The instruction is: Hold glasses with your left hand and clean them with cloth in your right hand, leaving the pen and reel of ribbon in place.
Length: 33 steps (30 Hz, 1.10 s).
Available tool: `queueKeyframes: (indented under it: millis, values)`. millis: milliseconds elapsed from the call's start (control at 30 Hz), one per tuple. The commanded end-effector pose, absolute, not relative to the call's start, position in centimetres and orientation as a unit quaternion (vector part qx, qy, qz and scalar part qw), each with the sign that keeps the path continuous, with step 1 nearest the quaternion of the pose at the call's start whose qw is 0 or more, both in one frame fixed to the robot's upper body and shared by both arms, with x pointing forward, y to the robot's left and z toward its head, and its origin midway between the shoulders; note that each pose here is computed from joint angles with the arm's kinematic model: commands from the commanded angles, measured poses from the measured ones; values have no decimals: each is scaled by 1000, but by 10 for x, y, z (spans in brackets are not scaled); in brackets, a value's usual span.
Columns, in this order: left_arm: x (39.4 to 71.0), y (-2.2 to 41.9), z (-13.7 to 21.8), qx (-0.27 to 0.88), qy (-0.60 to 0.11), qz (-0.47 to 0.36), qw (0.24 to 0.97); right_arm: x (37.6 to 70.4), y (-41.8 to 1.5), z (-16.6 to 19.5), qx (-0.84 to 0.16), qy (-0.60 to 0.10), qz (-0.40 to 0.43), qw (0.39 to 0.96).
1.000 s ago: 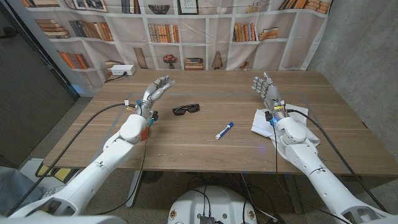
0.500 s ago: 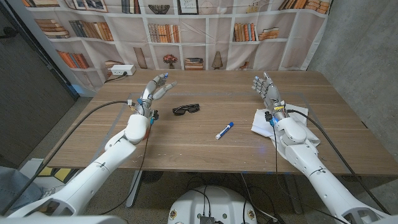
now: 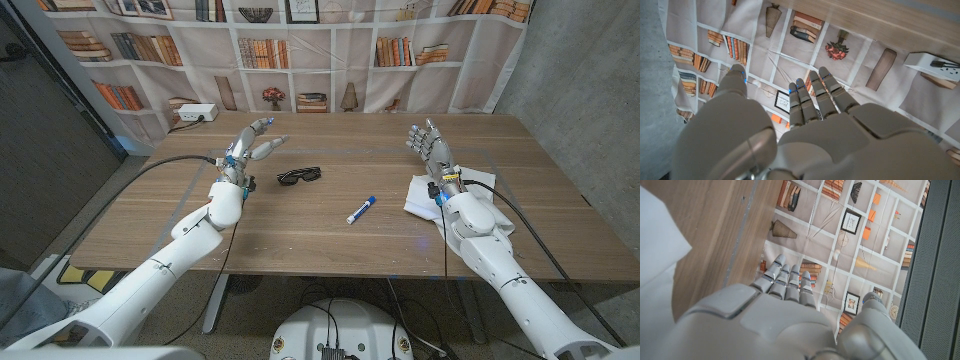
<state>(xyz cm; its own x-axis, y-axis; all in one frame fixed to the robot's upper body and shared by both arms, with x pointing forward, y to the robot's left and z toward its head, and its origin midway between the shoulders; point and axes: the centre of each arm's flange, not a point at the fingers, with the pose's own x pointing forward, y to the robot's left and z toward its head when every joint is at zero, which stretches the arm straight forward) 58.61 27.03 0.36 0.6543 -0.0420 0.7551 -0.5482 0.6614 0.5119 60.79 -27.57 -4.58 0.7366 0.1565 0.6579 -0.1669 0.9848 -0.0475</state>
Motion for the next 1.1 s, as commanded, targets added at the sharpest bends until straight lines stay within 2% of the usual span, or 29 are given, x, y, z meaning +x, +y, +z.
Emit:
queueKeyframes:
  millis: [33, 1100]
  values:
    - [575, 267, 14, 466, -373, 201, 777, 602, -274, -49, 11, -351, 85, 933]
    - [565, 252, 42, 604, -267, 164, 732, 605, -270, -49, 21, -339, 104, 935]
